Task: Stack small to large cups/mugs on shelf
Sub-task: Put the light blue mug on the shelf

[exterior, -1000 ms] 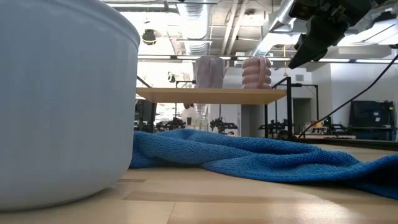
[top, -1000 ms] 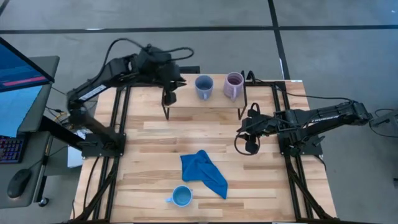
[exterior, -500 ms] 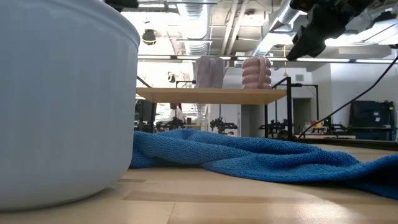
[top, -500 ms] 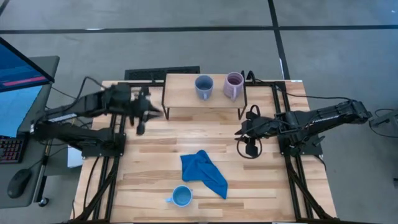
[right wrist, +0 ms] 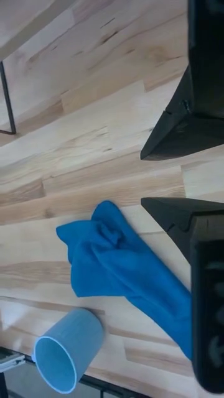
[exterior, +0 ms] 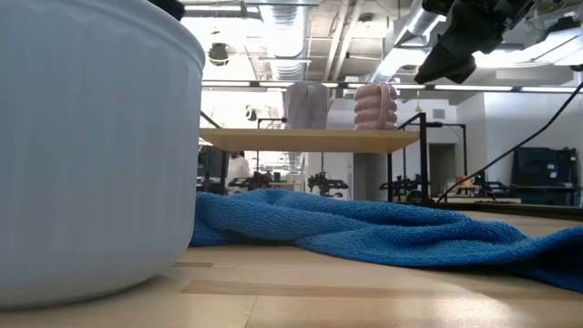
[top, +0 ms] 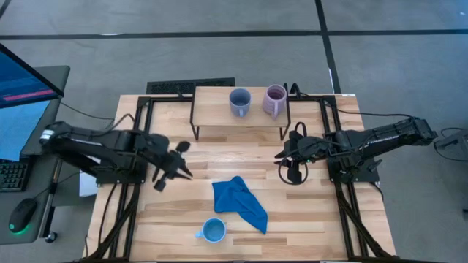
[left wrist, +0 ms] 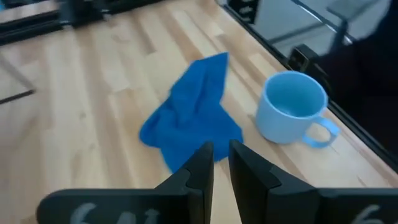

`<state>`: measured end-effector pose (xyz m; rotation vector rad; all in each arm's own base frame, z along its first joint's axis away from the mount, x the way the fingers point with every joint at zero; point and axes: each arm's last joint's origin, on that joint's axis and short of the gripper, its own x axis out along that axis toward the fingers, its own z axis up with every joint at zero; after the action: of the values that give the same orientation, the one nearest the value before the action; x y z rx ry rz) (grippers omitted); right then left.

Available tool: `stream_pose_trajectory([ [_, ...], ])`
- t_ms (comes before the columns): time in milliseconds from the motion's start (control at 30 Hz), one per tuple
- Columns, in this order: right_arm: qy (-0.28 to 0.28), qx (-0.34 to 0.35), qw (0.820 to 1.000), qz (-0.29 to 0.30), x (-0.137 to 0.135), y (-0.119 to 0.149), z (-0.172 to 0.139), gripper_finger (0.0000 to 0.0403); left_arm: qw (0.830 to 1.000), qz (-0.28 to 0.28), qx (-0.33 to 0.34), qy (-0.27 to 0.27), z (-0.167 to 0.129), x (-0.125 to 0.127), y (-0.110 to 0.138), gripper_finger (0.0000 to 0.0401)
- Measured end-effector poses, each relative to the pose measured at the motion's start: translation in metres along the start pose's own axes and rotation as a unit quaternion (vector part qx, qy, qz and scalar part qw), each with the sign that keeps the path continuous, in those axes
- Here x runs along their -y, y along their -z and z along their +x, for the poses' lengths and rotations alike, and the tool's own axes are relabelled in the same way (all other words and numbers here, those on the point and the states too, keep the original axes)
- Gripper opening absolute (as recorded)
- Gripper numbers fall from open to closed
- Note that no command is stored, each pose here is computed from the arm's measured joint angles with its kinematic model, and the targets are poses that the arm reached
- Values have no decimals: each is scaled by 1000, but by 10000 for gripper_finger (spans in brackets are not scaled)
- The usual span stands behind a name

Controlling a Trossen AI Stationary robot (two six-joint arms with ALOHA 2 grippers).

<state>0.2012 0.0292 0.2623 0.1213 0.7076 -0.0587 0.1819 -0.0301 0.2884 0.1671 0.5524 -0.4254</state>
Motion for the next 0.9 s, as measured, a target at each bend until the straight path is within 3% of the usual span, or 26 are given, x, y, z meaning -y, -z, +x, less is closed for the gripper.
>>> stream_pose_trajectory([
  [233, -2, 6, 1000, 1, 0, -1, 0, 128, 999, 41, 2, 21, 36, 7, -8, 41],
  [700, -2, 9, 1000, 1, 0, -2, 0, 128, 997, -14, -47, 52, 101, 9, -26, 41],
  [900, -2, 9, 1000, 1, 0, -2, 0, 128, 996, 5, -70, 57, 119, 6, -27, 43],
])
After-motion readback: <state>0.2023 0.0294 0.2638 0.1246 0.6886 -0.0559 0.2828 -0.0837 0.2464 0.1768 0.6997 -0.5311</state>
